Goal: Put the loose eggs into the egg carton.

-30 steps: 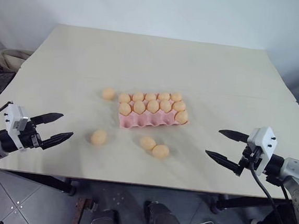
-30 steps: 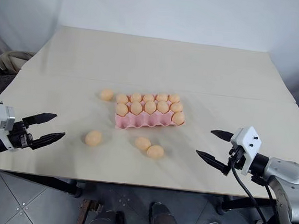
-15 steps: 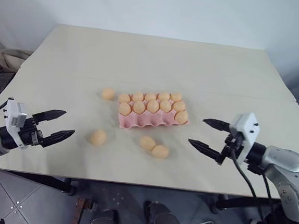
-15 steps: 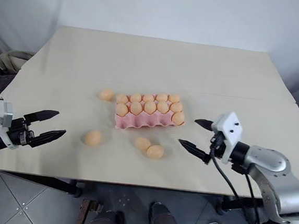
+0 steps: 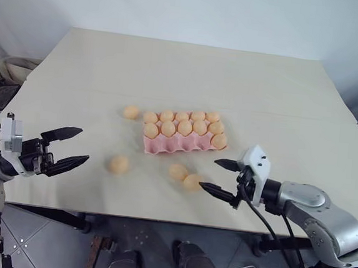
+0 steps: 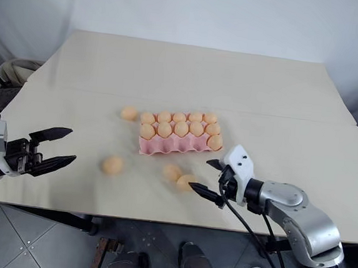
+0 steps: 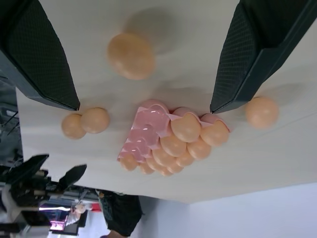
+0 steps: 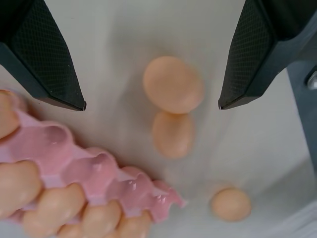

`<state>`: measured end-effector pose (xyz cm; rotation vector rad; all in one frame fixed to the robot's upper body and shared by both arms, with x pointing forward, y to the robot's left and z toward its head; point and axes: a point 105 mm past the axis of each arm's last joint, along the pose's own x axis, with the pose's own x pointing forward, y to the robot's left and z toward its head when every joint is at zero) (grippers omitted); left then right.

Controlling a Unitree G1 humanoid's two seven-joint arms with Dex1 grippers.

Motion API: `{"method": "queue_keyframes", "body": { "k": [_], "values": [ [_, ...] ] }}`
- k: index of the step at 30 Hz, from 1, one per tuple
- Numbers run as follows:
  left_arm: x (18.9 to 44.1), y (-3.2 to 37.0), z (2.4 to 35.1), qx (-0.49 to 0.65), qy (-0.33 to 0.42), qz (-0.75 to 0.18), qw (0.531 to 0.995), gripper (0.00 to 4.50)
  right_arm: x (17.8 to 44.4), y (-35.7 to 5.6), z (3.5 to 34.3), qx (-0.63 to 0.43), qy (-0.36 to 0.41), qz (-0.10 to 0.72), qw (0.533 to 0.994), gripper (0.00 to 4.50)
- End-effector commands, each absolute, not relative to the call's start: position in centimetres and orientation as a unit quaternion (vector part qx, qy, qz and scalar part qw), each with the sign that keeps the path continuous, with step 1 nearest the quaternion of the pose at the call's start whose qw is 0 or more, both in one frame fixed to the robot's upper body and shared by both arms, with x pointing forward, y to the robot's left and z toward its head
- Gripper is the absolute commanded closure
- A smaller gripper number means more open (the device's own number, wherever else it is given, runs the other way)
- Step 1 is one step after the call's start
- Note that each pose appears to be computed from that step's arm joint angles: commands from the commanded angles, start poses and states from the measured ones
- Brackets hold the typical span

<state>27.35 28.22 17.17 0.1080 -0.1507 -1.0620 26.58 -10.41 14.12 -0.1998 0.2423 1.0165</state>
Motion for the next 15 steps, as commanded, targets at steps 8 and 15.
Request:
{"method": "queue_keyframes", "body": {
  "k": [8,15],
  "values": [
    [26.4,27.9,17.6,0.077,-0.088,-0.552,0.825,0.01,27.6,-7.8,12.4,-0.136,0.092,0.492,0.855,0.00],
    [25.6,27.0,17.1,0.093,-0.102,-0.581,0.802,0.01,28.3,-7.6,11.1,-0.155,0.101,0.492,0.850,0.00]
  ]
}}
